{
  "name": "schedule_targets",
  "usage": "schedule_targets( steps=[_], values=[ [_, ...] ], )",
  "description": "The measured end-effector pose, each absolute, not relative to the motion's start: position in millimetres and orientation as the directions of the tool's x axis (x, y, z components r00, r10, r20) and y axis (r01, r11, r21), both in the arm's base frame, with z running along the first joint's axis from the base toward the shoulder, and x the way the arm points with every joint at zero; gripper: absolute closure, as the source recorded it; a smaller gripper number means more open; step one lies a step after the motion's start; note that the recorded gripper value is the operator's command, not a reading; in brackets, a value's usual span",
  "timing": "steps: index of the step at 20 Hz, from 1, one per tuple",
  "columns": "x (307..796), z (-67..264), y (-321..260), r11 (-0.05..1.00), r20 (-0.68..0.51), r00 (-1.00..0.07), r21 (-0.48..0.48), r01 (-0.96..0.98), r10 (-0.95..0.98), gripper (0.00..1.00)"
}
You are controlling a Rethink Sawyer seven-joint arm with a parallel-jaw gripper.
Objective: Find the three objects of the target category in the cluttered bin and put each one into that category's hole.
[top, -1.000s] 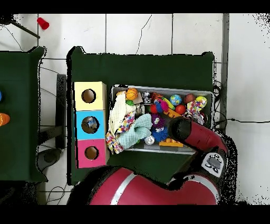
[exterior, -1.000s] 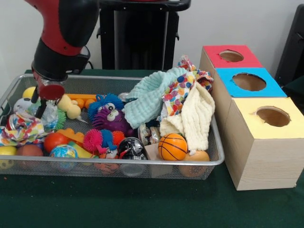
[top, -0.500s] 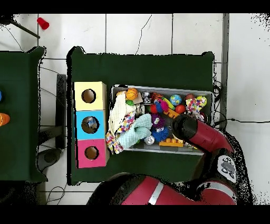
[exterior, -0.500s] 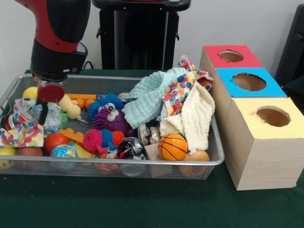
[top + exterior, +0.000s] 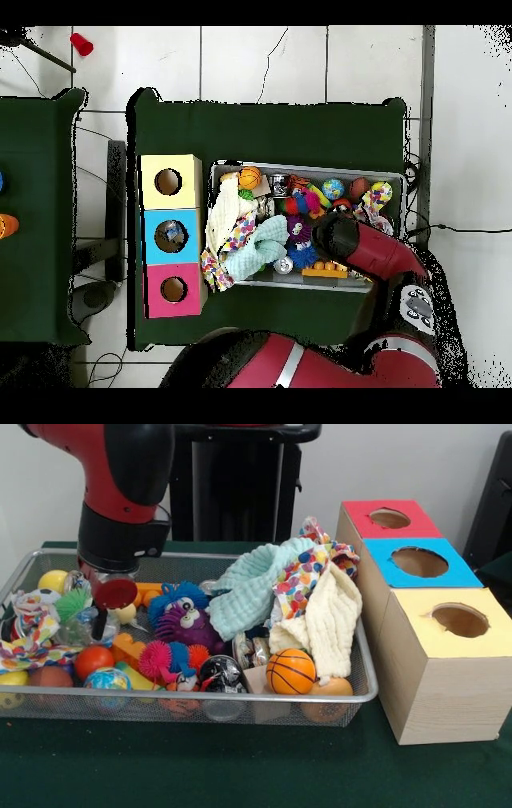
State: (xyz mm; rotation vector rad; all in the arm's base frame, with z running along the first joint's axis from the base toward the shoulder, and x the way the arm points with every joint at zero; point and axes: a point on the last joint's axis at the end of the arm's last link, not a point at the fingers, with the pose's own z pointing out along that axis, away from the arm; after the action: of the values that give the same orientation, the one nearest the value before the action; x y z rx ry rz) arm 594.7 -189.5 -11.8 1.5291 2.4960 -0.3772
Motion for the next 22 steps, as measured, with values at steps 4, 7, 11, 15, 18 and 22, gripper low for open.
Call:
schedule_targets(
  steps=[4,7,11,15,18,22],
  values=[
    [597,-12,-180,0.45,-0.291,-0.464,-0.117,0.885,0.837,1.0],
    [599,-11,-173,0.462,-0.294,-0.476,-0.12,0.879,0.829,1.0],
    [604,1,-147,0.501,-0.303,-0.519,-0.143,0.854,0.799,1.0],
    [607,22,-118,0.526,-0.292,-0.556,-0.182,0.831,0.778,1.0],
    [608,45,-86,0.528,-0.249,-0.571,-0.222,0.82,0.782,1.0],
    [607,78,-39,0.499,-0.144,-0.545,-0.262,0.826,0.826,1.0]
  ],
)
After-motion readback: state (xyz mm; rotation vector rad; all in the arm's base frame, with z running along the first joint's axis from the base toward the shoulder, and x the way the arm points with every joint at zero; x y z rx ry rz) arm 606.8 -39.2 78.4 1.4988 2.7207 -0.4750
